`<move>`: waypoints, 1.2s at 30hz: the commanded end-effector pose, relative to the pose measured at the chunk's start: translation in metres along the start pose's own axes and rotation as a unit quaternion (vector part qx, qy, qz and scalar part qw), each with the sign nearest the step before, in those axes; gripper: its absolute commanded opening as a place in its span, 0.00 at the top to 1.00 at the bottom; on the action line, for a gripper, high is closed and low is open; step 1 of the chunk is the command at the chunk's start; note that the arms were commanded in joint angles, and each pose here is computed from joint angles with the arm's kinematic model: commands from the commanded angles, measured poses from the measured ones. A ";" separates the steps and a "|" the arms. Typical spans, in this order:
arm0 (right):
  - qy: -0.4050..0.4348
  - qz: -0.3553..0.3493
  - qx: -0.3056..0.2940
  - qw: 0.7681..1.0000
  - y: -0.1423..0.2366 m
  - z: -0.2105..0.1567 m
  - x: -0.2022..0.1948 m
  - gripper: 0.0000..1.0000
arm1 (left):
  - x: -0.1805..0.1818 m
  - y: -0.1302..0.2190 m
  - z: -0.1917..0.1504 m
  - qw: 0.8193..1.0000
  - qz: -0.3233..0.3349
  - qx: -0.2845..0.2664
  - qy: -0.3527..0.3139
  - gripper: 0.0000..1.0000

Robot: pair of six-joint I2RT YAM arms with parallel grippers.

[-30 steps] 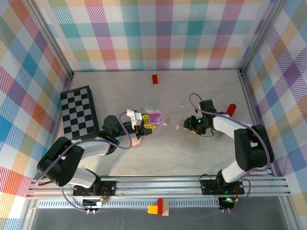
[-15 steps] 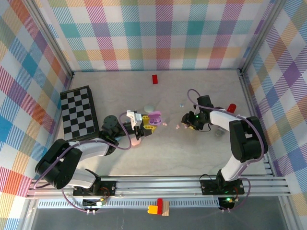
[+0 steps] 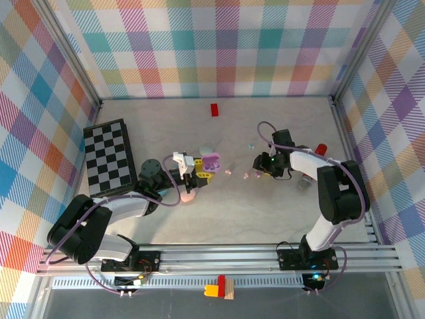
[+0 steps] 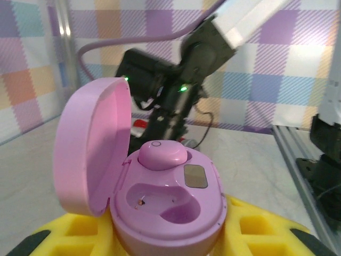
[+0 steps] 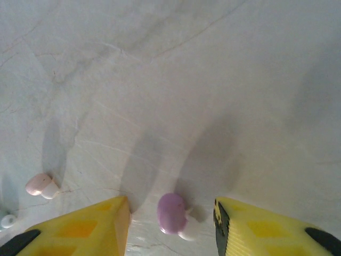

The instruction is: Insert wireless bluetooth earbuds into charging case

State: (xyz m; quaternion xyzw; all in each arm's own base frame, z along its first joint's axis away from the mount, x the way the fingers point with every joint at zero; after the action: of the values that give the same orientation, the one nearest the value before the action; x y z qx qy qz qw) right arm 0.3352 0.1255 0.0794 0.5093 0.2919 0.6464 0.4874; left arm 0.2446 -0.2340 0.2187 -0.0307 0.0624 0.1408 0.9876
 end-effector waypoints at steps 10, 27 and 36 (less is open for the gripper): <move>0.155 -0.287 -0.003 0.945 0.021 -0.009 0.011 0.58 | 0.036 0.037 0.021 0.994 0.098 -0.046 -0.027 0.66; 0.221 -0.355 0.040 0.907 -0.024 -0.017 0.028 0.67 | 0.049 0.060 0.028 0.986 0.158 -0.037 -0.043 0.65; 0.229 -0.356 0.060 0.904 -0.035 -0.020 0.027 0.74 | 0.048 0.059 0.026 0.987 0.150 -0.035 -0.040 0.65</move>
State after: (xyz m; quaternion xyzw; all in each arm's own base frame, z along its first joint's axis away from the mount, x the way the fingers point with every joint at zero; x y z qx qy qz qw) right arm 0.3281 0.1652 0.0582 0.2401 0.5820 0.5194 0.5778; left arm 0.2777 -0.1645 0.2295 -0.0452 0.0439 0.2968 0.9529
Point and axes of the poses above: each hand's point on the last joint's axis, 136 mm out from that joint toward the fingers, its own y axis back along the fingers, its own x axis along the line the jaws close on, z = x × y, the point moved 4 cm from there along y, back along the fingers, and after that the axes turned 8 degrees about y, right-handed, at the moved point
